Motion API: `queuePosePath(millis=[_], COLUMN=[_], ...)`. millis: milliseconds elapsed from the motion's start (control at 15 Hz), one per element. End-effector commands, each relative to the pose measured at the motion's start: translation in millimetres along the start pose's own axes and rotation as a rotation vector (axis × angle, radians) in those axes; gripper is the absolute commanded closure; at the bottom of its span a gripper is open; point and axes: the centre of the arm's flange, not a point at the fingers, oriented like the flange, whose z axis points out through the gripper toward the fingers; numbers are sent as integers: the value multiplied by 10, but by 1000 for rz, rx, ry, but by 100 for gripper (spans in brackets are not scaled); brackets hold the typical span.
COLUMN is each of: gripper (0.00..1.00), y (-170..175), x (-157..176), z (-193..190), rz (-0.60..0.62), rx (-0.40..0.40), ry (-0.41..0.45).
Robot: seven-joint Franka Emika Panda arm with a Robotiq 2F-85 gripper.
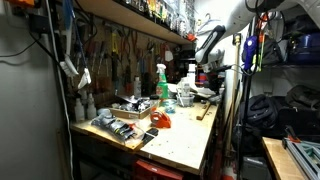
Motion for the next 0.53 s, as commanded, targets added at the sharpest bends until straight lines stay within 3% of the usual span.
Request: queuePosePath(millis=[0, 267, 467], gripper=[99, 99, 99], y=[3, 16, 5], x=[65, 91, 158], z=[76, 44, 44], rz=[51, 112, 154], rx=[121, 226, 244], ry=[25, 91, 187])
